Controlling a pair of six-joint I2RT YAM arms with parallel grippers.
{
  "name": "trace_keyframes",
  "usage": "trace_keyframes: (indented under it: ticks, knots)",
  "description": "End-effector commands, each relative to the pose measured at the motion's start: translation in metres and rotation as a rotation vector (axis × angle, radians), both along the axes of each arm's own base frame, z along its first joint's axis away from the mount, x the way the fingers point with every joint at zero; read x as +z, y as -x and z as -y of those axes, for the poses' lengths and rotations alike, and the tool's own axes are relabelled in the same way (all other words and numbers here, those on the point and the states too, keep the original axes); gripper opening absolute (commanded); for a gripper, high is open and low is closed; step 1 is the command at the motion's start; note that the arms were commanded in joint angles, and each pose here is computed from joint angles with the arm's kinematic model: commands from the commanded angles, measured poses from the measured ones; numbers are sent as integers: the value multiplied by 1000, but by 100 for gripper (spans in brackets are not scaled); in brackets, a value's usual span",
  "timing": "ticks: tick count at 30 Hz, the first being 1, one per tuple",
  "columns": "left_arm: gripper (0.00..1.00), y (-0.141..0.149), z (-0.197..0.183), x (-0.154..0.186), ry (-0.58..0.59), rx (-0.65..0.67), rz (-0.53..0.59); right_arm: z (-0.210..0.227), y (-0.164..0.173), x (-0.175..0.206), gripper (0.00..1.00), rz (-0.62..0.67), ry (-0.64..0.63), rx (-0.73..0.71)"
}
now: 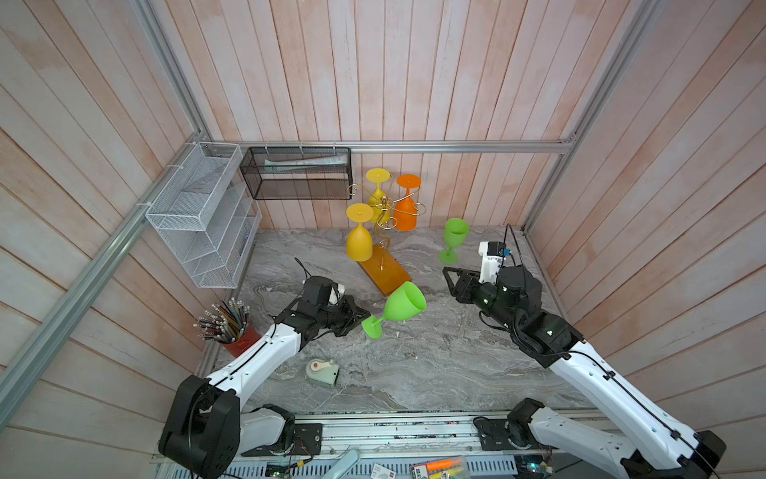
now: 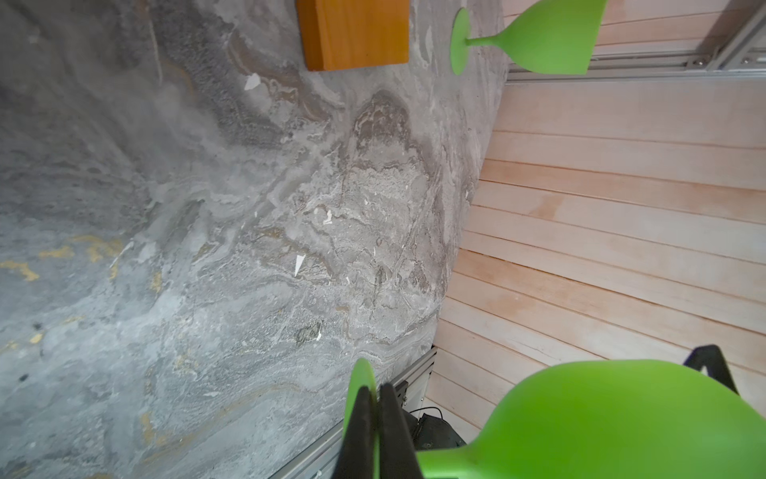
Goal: Take the wine glass off the wine glass rack
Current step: Pick up the wine glass from the wine glass rack.
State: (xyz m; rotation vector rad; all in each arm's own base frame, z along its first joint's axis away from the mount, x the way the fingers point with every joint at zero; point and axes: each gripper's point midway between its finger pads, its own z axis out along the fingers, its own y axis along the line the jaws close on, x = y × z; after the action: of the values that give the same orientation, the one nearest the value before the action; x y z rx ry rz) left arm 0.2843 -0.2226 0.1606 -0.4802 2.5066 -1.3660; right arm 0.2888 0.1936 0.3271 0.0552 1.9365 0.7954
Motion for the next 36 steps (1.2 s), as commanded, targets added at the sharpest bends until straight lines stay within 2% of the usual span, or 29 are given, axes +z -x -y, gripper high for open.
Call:
trace_keyframes:
  ticks: [1, 5, 12, 23, 36]
  knots:
    - [0, -11, 4, 23, 7, -59, 194, -6, 5, -4, 47, -88, -47, 46]
    - [0, -12, 14, 38, 62, -125, 299, -11, 4, -10, 45, -118, -51, 70]
    - [0, -22, 17, 50, 48, -140, 385, -17, 6, -17, 39, -130, -4, 118]
    - [0, -37, 21, 49, 50, -143, 380, -43, 18, -20, 38, -115, 85, 213]
    - [0, -43, 20, 50, 63, -136, 376, -56, 31, -48, 37, -161, 190, 258]
